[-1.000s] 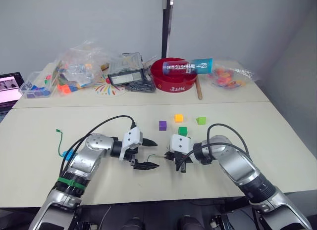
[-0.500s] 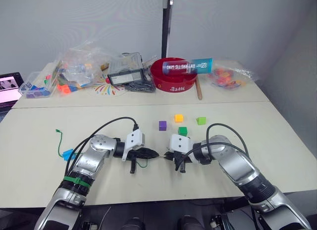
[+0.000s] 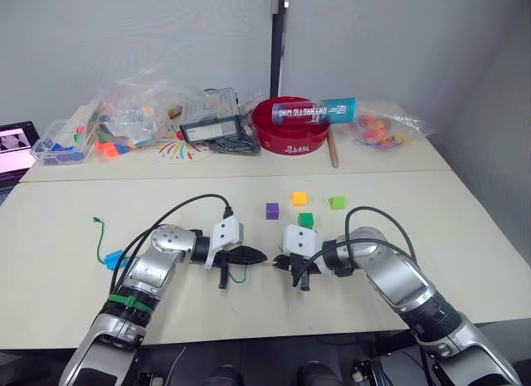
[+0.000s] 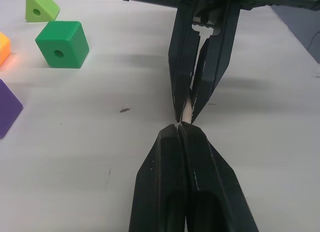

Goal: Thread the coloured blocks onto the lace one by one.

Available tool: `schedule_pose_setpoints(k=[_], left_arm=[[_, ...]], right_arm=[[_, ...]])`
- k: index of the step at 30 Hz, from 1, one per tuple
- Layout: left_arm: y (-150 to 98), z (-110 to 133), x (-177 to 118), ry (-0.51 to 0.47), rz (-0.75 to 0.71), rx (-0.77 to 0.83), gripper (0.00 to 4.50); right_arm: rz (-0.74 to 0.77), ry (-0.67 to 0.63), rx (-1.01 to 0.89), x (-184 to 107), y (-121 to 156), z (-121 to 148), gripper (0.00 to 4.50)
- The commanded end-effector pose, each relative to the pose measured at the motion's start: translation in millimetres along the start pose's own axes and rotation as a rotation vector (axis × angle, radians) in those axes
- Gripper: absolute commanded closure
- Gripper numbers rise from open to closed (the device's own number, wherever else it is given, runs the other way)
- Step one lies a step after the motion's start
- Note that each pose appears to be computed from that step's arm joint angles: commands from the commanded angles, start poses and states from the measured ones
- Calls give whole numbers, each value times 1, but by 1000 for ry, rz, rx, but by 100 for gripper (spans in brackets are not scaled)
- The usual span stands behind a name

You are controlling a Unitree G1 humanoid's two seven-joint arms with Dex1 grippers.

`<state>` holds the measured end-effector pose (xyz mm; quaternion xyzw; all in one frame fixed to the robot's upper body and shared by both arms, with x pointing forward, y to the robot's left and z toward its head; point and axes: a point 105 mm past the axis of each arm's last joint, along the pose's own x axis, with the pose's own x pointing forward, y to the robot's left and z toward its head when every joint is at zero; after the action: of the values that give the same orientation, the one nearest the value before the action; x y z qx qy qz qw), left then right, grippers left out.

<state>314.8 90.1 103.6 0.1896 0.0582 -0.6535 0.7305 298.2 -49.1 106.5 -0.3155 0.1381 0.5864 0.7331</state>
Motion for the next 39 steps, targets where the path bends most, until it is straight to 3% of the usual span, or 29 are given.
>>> schedule_pose_setpoints(k=[1,6,14,19,20,26,39], left_arm=[[2,14,-1,-37,8,37,364],[-3,3,4,15,-4,48,199],[-3,-8,10,56,-9,53,199],[-1,-6,10,28,0,36,199],[-1,-5,10,28,0,37,253],[3,-1,7,16,18,33,447],[2,2,3,-7,15,16,449]], right_arm=[[-16,-41,-42,-6,-2,14,450],[-15,-43,-39,-6,-1,15,450],[-19,-42,-37,-7,-1,15,450],[-21,-41,-35,-8,-1,15,450],[-21,-40,-34,-8,-1,15,450],[-18,-33,-34,-8,0,13,450],[-13,-15,-32,-7,1,8,450]])
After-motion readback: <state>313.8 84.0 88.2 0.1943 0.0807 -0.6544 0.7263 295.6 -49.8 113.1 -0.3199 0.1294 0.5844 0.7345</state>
